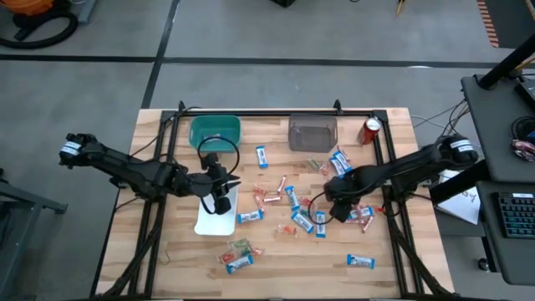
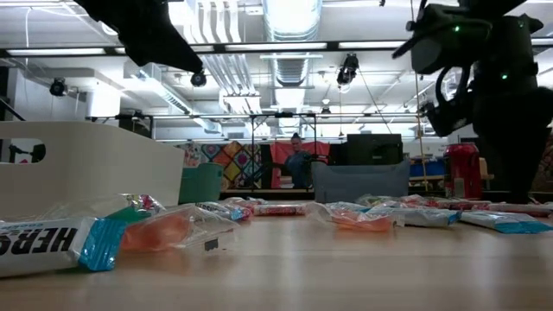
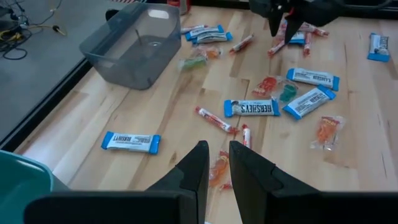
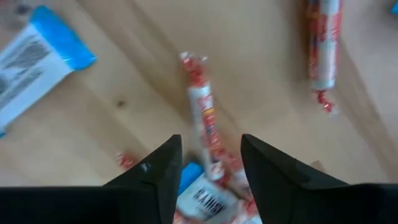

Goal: Sort candy
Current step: Put the transparent candy rolls into the black bin

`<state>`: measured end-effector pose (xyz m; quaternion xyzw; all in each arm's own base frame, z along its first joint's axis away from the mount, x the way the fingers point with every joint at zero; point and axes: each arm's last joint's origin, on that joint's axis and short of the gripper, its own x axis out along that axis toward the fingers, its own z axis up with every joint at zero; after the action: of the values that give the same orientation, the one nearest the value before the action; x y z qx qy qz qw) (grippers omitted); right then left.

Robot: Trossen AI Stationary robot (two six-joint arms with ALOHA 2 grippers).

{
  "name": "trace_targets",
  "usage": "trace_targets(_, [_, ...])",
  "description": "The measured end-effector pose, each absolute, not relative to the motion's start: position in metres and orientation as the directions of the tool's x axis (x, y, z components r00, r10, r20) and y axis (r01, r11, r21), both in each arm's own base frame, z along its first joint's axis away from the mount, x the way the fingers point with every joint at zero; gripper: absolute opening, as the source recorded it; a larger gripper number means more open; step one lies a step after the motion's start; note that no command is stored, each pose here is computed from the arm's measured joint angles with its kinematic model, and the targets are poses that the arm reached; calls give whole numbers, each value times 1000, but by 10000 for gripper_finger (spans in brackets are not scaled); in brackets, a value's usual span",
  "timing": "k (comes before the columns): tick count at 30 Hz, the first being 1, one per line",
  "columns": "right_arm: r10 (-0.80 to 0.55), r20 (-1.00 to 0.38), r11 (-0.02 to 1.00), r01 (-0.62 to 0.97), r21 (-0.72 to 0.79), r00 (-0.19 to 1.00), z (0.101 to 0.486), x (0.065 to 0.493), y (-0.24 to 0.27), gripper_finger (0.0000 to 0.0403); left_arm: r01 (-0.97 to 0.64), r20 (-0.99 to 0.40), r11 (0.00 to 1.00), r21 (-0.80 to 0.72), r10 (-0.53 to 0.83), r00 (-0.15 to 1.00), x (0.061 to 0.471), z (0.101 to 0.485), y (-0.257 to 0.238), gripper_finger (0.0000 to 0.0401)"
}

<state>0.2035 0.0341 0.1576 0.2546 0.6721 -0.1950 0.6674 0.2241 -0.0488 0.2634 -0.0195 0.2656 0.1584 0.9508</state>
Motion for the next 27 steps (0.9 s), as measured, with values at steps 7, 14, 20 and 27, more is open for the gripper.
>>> trace_targets(7, [58,-998,839,540,66,31,146,213,35,153,-312,-511,949,48,291,808,224,263,-49,48])
trace_targets(14, [61,-996,860,503,85,63,139,221,36,111,-321,-508,945,54,303,806,224,263,-48,48])
trace_targets(20, [59,-996,859,504,84,66,139,221,36,41,-323,-507,945,55,305,806,224,263,-48,48])
trace_targets(27, [63,-994,857,507,98,85,140,223,36,14,-324,-501,945,50,304,810,224,264,-49,48])
